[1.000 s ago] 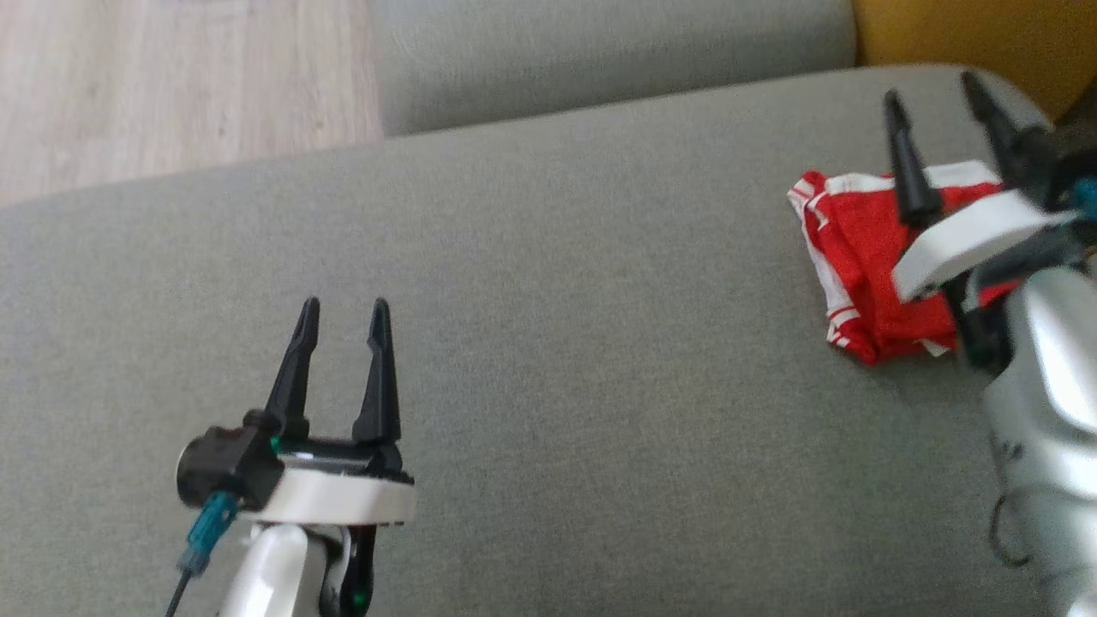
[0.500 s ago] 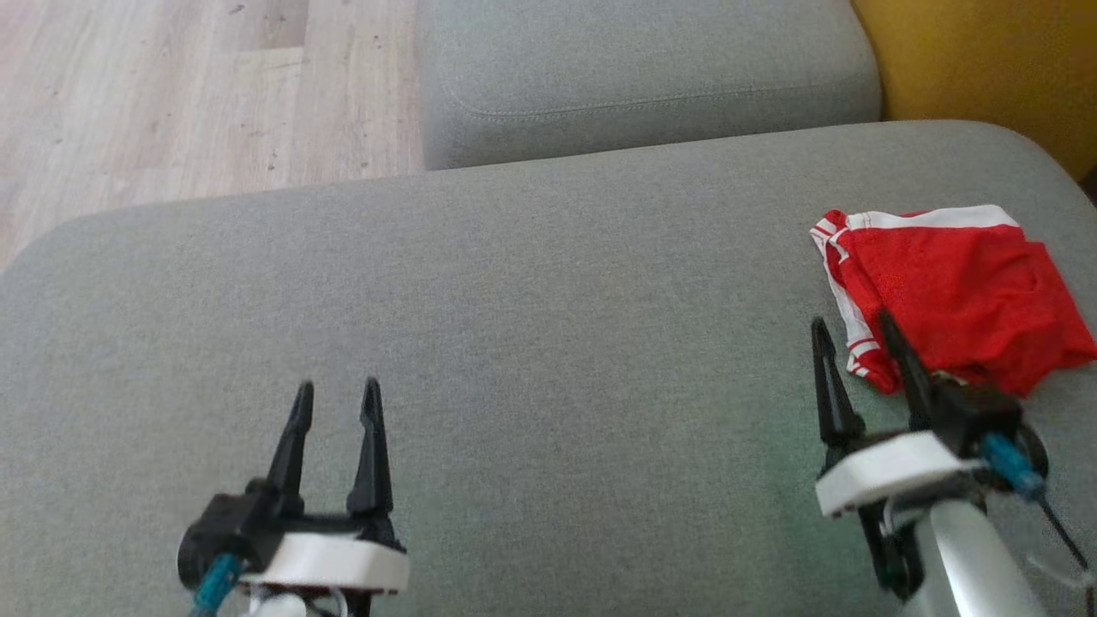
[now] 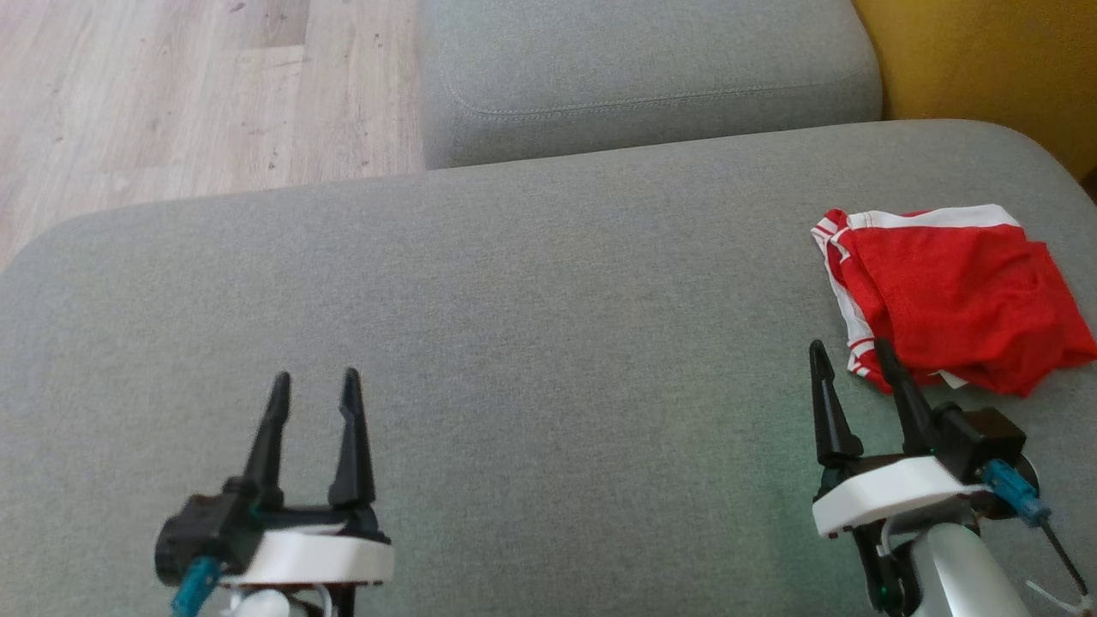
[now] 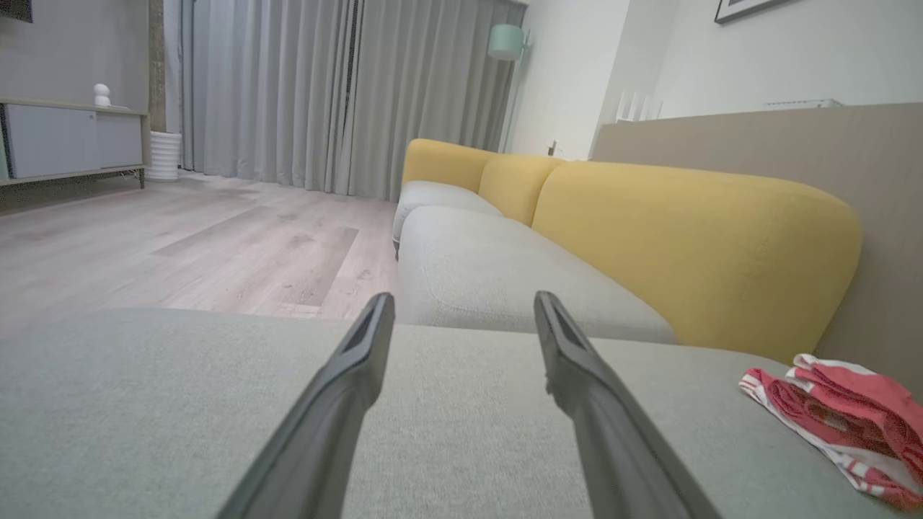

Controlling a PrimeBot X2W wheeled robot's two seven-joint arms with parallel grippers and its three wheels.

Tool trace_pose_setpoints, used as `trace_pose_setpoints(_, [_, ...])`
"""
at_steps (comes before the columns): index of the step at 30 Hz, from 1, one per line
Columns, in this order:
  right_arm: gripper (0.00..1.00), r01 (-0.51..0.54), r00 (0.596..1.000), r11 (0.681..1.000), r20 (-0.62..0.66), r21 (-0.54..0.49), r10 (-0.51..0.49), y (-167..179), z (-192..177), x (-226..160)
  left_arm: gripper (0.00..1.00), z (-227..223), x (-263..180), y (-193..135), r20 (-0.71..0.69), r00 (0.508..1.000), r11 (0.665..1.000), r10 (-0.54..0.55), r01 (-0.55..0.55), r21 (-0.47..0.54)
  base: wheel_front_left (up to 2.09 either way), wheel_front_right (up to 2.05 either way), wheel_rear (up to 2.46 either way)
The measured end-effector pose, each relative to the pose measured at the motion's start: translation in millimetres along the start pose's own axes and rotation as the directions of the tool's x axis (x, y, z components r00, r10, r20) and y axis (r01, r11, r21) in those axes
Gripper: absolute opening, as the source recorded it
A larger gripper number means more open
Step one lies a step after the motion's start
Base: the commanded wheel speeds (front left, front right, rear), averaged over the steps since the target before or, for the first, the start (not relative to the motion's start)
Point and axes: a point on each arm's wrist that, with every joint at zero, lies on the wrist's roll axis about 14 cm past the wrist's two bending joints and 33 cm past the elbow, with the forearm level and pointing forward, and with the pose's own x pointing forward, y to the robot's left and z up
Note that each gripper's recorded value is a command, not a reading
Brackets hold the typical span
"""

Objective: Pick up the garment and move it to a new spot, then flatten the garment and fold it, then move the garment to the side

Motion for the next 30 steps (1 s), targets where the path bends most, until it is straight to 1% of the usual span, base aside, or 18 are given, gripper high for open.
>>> trace_pose_setpoints(4, [1.00, 0.003, 1.000, 1.000, 0.004, 0.004, -0.003, -0.7, 1.1, -0.4, 1.00, 10.3, 1.9, 5.1, 0.033, 0.999, 1.000, 0.023, -0.022, -0.018, 0.00, 0.00, 0.00])
trace_pose_setpoints(6, [1.00, 0.007, 1.000, 1.000, 0.009, 0.019, -0.007, -1.5, 2.3, -0.5, 1.00, 9.4, 1.2, 5.2, 0.030, 0.999, 1.000, 0.023, -0.023, -0.019, 0.00, 0.00, 0.00])
trace_pose_setpoints(17, [1.00, 0.010, 1.000, 1.000, 0.008, 0.021, -0.010, -2.2, 2.0, -1.2, 1.00, -0.2, -2.1, 8.2, 0.001, 0.999, 0.998, 0.036, -0.036, -0.049, 0.00, 0.00, 0.00])
trace_pose_setpoints(18, [0.00, 0.011, 1.000, 1.000, 0.005, 0.021, -0.011, -2.5, 0.9, -1.6, 0.00, -2.1, -2.5, 8.8, -0.005, 0.999, 0.998, 0.040, -0.040, -0.051, 0.00, 0.00, 0.00])
trace_pose_setpoints(23, [0.00, 0.042, 0.993, 0.998, -0.113, 0.038, -0.038, -8.3, -37.6, -21.6, 0.00, -37.1, -20.7, 17.8, -0.120, 0.990, 0.995, 0.073, -0.080, -0.055, 0.00, 0.00, 0.00])
trace_pose_setpoints(26, [0.00, 0.058, 0.989, 0.997, -0.140, 0.060, -0.049, -10.2, -45.7, -27.3, 0.00, -42.3, -25.1, 20.0, -0.139, 0.987, 0.993, 0.084, -0.095, -0.073, 0.00, 0.00, 0.00])
trace_pose_setpoints(30, [0.00, 0.073, 0.989, 0.992, -0.135, 0.100, -0.059, -11.8, -43.0, -24.7, 0.00, -43.0, -24.9, 22.1, -0.148, 0.984, 0.988, 0.095, -0.112, -0.111, 0.00, 0.00, 0.00])
